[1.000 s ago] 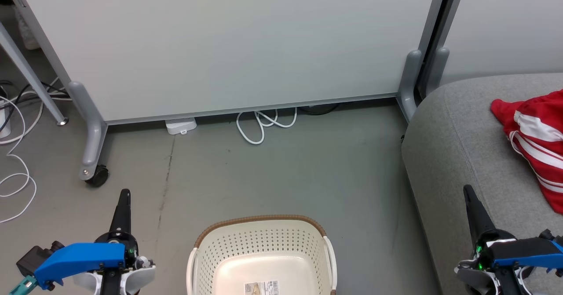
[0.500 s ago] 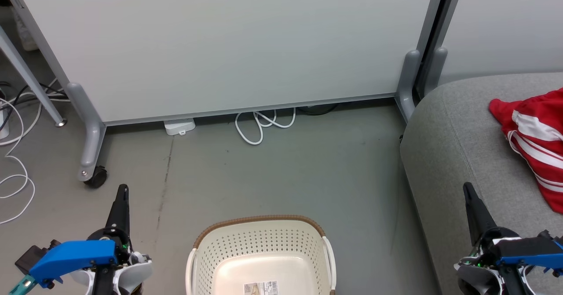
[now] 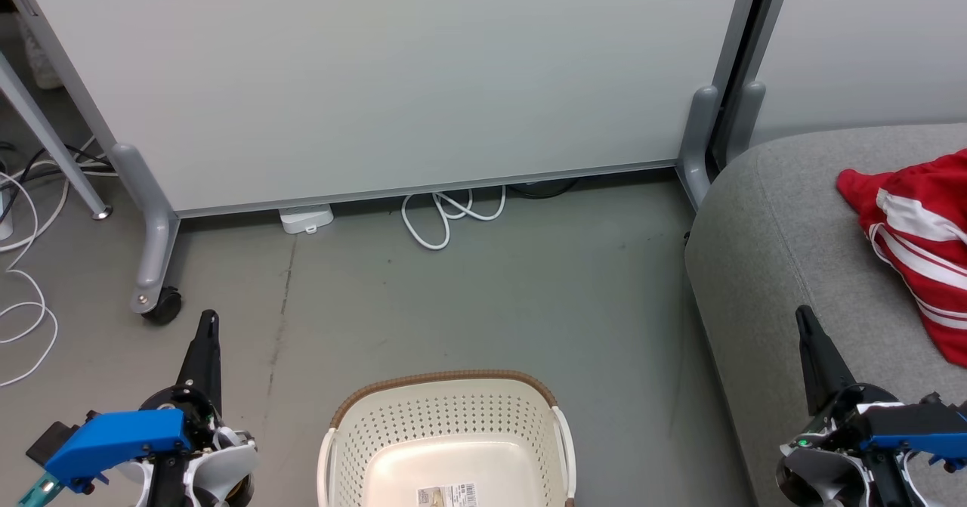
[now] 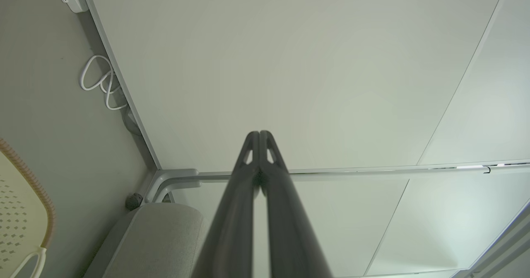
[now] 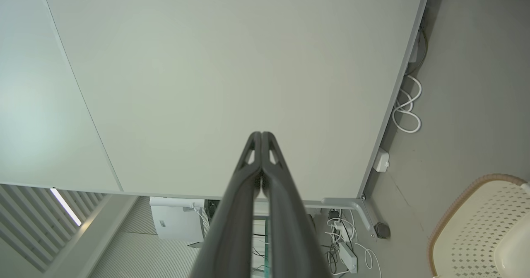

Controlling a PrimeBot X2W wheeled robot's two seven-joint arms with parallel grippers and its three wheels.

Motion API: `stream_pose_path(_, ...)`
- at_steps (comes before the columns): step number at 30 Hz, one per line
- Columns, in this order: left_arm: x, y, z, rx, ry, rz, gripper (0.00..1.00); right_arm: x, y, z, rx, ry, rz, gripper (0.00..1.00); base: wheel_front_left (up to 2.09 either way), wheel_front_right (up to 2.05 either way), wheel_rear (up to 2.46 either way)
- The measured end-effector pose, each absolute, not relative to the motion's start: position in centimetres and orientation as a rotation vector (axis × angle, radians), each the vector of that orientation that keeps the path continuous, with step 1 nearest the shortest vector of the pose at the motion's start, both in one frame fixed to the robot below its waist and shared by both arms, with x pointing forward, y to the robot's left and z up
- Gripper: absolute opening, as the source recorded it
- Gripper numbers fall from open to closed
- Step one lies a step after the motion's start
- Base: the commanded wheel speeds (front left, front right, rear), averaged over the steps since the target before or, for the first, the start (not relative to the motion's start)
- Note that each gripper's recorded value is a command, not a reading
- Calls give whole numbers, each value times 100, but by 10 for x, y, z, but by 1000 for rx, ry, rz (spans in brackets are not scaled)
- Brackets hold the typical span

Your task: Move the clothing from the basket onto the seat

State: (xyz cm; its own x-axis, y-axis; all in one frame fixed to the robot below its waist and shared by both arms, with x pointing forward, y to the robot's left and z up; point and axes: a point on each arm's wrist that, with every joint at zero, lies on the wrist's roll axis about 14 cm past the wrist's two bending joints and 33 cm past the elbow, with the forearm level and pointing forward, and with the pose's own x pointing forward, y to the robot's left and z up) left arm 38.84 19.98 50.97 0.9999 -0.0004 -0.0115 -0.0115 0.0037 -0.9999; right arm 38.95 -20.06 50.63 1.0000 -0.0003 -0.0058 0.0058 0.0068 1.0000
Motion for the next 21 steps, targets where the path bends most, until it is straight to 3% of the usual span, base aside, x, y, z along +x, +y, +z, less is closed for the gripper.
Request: stream_pose_path(21,389,200,510,-1574,7,7,0,390,-201,507,1572,3,-4,0,0,0,0)
